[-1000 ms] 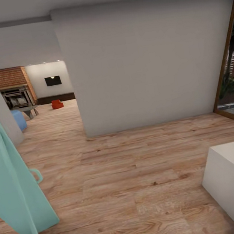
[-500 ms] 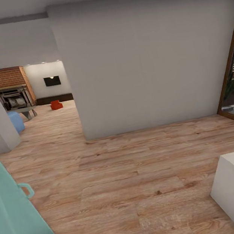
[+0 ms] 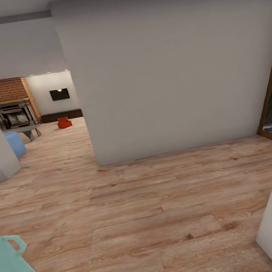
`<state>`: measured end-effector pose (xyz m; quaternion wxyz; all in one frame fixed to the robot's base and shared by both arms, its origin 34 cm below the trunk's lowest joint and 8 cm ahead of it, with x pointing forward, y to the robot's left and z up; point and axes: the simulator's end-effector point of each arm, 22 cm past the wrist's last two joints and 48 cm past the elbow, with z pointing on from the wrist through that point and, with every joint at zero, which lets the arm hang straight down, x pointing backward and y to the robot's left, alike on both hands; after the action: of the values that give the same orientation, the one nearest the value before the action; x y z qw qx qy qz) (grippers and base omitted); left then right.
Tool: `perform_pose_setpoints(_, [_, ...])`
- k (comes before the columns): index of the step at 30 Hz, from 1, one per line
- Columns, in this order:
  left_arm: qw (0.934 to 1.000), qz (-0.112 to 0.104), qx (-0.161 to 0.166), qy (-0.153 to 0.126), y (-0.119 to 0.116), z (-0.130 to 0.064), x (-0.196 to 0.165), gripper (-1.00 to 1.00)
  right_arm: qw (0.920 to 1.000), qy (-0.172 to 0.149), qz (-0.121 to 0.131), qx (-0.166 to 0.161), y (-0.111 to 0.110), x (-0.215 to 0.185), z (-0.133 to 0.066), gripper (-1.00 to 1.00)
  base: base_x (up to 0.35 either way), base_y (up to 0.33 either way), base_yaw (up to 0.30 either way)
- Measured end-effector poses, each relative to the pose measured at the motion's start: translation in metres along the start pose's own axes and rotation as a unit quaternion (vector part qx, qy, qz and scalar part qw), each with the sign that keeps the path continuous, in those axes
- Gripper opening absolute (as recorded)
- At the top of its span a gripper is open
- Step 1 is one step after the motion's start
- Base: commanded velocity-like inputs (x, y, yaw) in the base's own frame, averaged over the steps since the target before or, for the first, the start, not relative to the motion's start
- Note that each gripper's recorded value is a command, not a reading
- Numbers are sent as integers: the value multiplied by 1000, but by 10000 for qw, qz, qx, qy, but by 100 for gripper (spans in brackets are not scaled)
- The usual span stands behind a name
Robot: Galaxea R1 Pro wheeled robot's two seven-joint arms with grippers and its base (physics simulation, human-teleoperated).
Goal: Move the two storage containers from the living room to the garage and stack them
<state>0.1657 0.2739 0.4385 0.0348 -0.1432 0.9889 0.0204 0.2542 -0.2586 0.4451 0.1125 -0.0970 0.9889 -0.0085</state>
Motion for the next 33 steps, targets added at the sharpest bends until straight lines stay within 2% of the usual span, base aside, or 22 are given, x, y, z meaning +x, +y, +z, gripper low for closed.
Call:
perform_pose_setpoints(7, [10000, -1, 1, -1, 0, 0, 0, 100, 10000, -1, 22, 3, 0, 0, 0, 100, 322, 0, 41])
perform_pose_setpoints(21, [10000, -1, 7, 1, -1, 0, 0, 100, 10000, 0, 28, 11, -1, 0, 0, 100, 322, 0, 195])
perform_pose_setpoints(33, [10000, -1, 8, 3, -1, 0, 0, 100, 10000, 1, 67, 8, 0, 0, 0, 100, 322, 0, 19])
